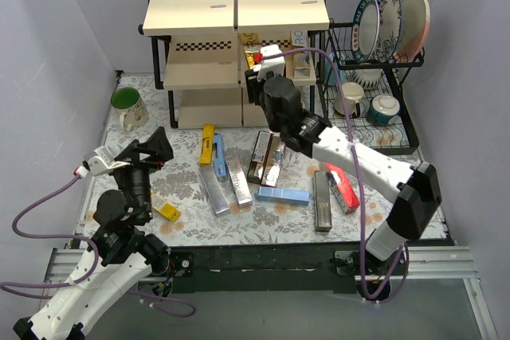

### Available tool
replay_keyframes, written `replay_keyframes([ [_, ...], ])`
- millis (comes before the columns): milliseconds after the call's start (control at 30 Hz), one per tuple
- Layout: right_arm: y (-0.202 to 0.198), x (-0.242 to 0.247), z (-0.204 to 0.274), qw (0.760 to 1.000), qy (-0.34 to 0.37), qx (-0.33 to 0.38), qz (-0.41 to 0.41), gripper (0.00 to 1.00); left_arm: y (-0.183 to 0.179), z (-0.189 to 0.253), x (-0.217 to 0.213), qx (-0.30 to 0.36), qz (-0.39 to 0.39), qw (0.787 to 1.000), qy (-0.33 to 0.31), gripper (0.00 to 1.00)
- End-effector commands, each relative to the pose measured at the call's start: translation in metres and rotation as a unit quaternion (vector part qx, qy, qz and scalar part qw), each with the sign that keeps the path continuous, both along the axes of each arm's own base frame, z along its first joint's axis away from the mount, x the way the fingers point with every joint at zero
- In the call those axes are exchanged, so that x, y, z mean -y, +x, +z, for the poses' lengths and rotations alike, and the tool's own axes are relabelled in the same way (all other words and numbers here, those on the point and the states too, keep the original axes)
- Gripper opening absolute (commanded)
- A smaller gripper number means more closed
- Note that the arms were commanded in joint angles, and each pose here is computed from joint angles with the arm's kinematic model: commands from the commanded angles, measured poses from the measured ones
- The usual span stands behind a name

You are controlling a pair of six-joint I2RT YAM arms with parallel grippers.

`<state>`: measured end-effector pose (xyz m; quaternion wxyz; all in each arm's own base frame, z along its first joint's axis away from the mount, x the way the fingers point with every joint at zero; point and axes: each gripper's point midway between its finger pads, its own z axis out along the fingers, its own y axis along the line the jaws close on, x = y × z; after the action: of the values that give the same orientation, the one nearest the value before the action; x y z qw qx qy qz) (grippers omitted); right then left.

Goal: Place and organize the toothpastes onto the shelf
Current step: Place the toothpaste on the shelf.

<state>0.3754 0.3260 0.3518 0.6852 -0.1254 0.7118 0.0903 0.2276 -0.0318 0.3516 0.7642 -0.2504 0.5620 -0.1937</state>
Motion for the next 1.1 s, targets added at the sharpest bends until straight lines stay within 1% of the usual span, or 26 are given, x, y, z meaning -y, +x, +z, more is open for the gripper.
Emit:
replay_keyframes([
  [0, 0.041, 0.019, 0.026, 0.997, 0.018, 0.022, -0.071, 0.20, 0.004, -0.035, -0.010, -0.058, 0.038, 0.996, 0.059, 0.98],
  [233, 0.086, 0.021, -0.006, 0.995, 0.024, 0.020, -0.094, 0.21, 0.012, -0.044, -0.005, -0.083, 0.041, 0.991, 0.096, 0.98],
  [300, 0.094, 0.024, -0.010, 0.995, 0.024, 0.022, -0.096, 0.22, 0.014, -0.049, -0.002, -0.093, 0.034, 0.990, 0.099, 0.98],
  [333, 0.098, 0.024, -0.017, 0.995, 0.018, 0.020, -0.100, 0.23, 0.014, -0.047, -0.001, -0.092, 0.032, 0.990, 0.099, 0.98],
  [467, 0.108, 0.033, -0.018, 0.992, 0.015, 0.034, -0.123, 0.25, 0.014, -0.048, 0.001, -0.089, 0.026, 0.991, 0.100, 0.98],
  [700, 0.120, 0.048, -0.031, 0.987, 0.005, 0.031, -0.156, 0.34, 0.016, -0.051, 0.001, -0.096, 0.029, 0.989, 0.106, 0.98],
  [833, 0.122, 0.052, -0.030, 0.986, 0.003, 0.038, -0.162, 0.36, 0.018, -0.055, 0.001, -0.101, 0.031, 0.988, 0.112, 0.98],
  [933, 0.125, 0.055, -0.031, 0.985, -0.006, 0.038, -0.165, 0.39, 0.018, -0.055, 0.001, -0.103, 0.031, 0.988, 0.113, 0.98],
  [1000, 0.126, 0.056, -0.031, 0.985, -0.014, 0.040, -0.168, 0.42, 0.018, -0.057, 0.001, -0.105, 0.030, 0.987, 0.115, 0.98],
  [1033, 0.127, 0.056, -0.031, 0.985, -0.017, 0.040, -0.168, 0.47, 0.019, -0.057, 0.002, -0.105, 0.030, 0.987, 0.115, 0.98],
  [1067, 0.127, 0.057, -0.032, 0.984, -0.020, 0.040, -0.170, 0.49, 0.019, -0.057, 0.002, -0.105, 0.030, 0.987, 0.116, 0.98],
])
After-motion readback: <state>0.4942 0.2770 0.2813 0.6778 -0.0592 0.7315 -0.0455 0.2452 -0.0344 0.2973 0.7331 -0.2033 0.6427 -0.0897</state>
